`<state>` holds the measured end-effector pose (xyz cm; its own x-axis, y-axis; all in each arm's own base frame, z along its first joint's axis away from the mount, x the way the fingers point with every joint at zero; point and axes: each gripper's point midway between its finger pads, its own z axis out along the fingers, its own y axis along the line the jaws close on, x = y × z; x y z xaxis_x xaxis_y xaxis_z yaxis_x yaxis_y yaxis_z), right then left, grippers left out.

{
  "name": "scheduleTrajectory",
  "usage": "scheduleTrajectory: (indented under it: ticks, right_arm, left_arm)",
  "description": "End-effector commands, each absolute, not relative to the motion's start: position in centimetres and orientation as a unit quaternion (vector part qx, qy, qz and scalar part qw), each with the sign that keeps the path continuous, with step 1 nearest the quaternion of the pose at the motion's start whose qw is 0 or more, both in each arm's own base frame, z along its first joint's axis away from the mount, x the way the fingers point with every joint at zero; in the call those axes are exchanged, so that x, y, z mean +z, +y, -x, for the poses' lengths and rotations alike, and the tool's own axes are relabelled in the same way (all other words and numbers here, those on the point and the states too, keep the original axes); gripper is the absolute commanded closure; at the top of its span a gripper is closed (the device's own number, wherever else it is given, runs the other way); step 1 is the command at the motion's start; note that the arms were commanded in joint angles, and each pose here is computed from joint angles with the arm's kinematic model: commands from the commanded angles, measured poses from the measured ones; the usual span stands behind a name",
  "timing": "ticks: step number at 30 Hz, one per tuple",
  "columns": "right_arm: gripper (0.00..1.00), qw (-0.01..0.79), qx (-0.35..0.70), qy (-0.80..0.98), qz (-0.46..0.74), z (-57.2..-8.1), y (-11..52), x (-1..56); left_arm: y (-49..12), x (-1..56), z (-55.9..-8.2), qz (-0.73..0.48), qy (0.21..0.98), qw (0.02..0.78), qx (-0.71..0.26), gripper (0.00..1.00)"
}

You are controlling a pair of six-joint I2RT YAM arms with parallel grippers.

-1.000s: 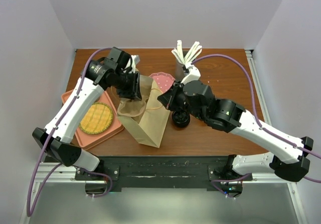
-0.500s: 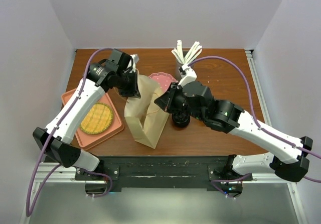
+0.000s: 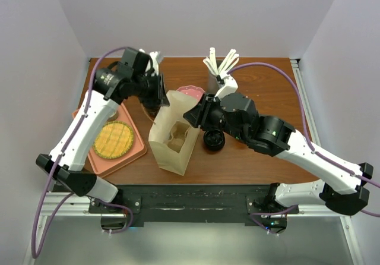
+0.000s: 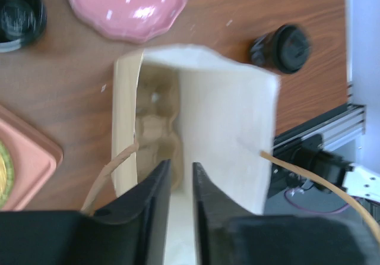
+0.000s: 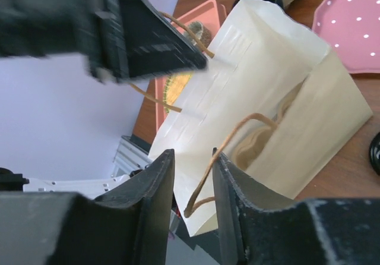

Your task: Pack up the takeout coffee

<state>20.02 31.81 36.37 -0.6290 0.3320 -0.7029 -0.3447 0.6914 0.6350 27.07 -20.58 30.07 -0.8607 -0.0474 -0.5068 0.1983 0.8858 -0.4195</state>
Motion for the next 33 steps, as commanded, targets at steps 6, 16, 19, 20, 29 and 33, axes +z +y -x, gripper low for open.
scheduleTrajectory:
  ticks: [6, 16, 19, 20, 29, 33]
  right_arm:
    - [0.54, 0.461, 0.398, 0.793, 0.001, -20.1, 30.5, 39.6]
    - [0.47, 0.509, 0.393, 0.765, 0.047, -20.4, 30.0, 43.5]
    - [0.46, 0.529, 0.37, 0.762, 0.056, -20.9, 29.2, 44.2]
    - [0.46, 0.54, 0.357, 0.76, 0.059, -21.1, 28.8, 44.4]
    - [0.46, 0.565, 0.258, 0.776, 0.112, -23.2, 28.5, 42.7]
    - [0.47, 0.544, 0.204, 0.8, 0.15, -25.3, 27.9, 40.3]
  left_arm:
    - [-22.5, 39.7, -27.3, -0.08, 0.885, 0.334, -0.314, 0.48]
    - [-18.5, 43.4, -27.7, -0.01, 0.819, 0.372, -0.436, 0.0]
    - [-17.3, 44.0, -27.9, -0.011, 0.798, 0.395, -0.455, 0.0]
    - [-17.0, 44.5, -27.4, -0.009, 0.791, 0.405, -0.459, 0.0]
    - [-16.4, 45.8, -26.6, -0.023, 0.784, 0.432, -0.446, 0.02]
    - [-13.5, 41.8, -25.9, 0.002, 0.842, 0.416, -0.342, 0.11]
